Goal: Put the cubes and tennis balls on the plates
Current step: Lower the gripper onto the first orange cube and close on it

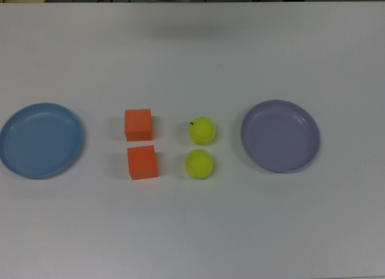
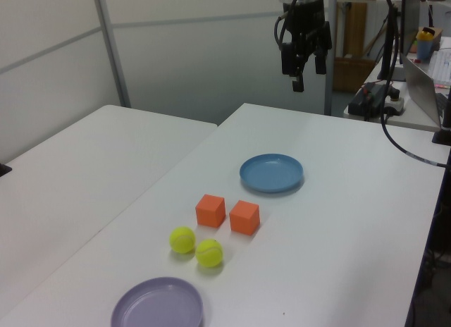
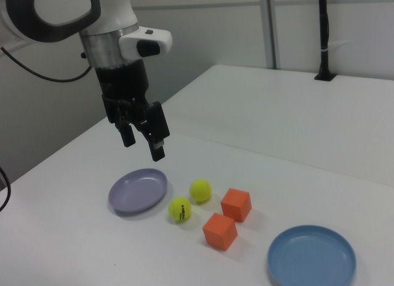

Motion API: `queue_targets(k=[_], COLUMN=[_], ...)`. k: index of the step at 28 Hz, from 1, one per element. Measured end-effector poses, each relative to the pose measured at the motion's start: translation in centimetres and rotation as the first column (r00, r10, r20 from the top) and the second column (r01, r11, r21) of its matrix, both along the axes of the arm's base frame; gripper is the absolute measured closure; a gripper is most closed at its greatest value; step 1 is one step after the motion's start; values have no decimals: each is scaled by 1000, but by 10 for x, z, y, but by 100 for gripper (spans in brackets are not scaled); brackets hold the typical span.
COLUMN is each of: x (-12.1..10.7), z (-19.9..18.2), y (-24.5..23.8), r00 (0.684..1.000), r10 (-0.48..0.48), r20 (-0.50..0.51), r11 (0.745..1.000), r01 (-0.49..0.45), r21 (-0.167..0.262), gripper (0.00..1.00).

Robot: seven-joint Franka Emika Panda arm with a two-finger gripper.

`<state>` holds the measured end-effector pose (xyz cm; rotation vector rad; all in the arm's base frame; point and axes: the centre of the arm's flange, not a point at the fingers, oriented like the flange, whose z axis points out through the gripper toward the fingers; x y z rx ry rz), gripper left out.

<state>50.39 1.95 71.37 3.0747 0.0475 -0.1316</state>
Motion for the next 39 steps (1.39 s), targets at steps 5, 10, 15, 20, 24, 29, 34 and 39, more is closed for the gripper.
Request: queue_targets(k=[5, 10, 15, 20, 24, 29, 34, 39], x=[0, 6, 41, 87, 118, 152, 175, 187], z=[-1, -7, -33, -82, -129, -191, -259, -309], y=[3, 16, 27, 49, 75, 103, 120, 128], r00=[1000, 1000, 997, 992, 989, 982, 982, 981], r10=[3, 28, 52, 93, 115, 131, 142, 161], r20=[-1, -2, 54, 91, 98, 134, 126, 107], r11=[1000, 1000, 998, 995, 992, 991, 985, 976], r01=[-3, -28, -53, -97, -120, -134, -127, -142], r21=[7, 10, 20, 36, 47, 17, -120, -164], gripper=[0, 0, 0, 0, 0, 0, 0, 0])
